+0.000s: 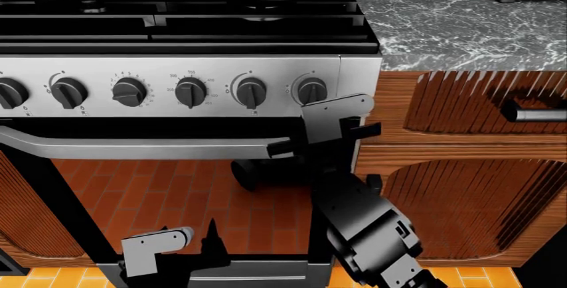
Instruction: Turn on the front right burner of the stove.
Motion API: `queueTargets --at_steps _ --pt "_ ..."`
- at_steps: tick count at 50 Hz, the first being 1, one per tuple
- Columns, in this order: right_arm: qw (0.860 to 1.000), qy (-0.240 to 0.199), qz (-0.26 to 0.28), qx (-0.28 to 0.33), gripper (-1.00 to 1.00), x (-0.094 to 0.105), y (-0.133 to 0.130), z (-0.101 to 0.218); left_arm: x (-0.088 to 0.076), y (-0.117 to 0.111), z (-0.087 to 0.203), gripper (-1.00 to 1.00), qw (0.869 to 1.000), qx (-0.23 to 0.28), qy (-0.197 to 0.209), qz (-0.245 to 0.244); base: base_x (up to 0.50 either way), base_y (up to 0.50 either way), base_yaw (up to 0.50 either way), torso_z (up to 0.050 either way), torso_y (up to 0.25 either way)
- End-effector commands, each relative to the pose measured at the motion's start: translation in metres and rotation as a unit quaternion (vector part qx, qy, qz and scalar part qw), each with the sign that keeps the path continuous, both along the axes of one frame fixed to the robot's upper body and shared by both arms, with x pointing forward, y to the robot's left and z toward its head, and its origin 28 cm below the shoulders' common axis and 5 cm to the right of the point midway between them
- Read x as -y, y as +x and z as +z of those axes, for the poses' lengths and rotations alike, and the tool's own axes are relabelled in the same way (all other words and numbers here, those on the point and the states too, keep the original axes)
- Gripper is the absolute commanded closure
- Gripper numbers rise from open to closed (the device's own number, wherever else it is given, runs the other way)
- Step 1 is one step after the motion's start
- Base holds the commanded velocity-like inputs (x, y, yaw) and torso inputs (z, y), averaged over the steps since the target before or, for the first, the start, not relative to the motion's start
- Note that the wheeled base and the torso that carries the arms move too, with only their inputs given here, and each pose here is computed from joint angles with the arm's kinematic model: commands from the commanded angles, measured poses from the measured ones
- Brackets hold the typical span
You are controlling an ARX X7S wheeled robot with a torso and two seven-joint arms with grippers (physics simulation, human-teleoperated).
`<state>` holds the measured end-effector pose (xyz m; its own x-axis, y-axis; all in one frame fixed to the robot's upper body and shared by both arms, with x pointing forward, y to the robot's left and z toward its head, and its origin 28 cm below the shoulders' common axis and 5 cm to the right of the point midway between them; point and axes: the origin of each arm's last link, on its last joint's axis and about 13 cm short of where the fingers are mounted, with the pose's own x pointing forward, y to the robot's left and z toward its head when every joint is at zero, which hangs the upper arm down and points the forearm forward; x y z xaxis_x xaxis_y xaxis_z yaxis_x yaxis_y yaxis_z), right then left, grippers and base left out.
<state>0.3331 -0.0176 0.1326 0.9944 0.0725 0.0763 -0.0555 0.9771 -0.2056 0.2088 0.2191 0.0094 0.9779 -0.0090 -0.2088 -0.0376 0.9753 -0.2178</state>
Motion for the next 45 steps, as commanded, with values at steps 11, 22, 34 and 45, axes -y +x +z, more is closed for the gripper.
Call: queueTargets --at_steps 11,22,34,45 --pt "0.999 -0.043 0.014 -0.016 1.0 0.0046 0.0001 0.0011 0.0 0.0 -0.0003 -1.0 1.0 0.0 0.0 0.001 0.0 0.0 0.0 0.0 0.0" --pt "0.998 -0.059 0.008 -0.009 1.0 0.0073 0.0008 0.0035 0.0 -0.0001 -0.0003 -1.0 1.0 -0.001 0.0 0.001 0.0 0.0 0.0 0.0 0.0" --pt "0.997 -0.079 0.005 -0.005 1.0 0.0086 0.0006 0.0051 -0.0001 0.0 -0.0002 -1.0 1.0 -0.001 0.0 0.002 0.0 0.0 0.0 0.0 0.0" --pt "0.995 -0.103 0.004 -0.002 1.0 0.0095 -0.0006 0.0067 -0.0001 -0.0003 -0.0001 -1.0 1.0 -0.001 0.0 0.002 0.0 0.0 0.0 0.0 0.0"
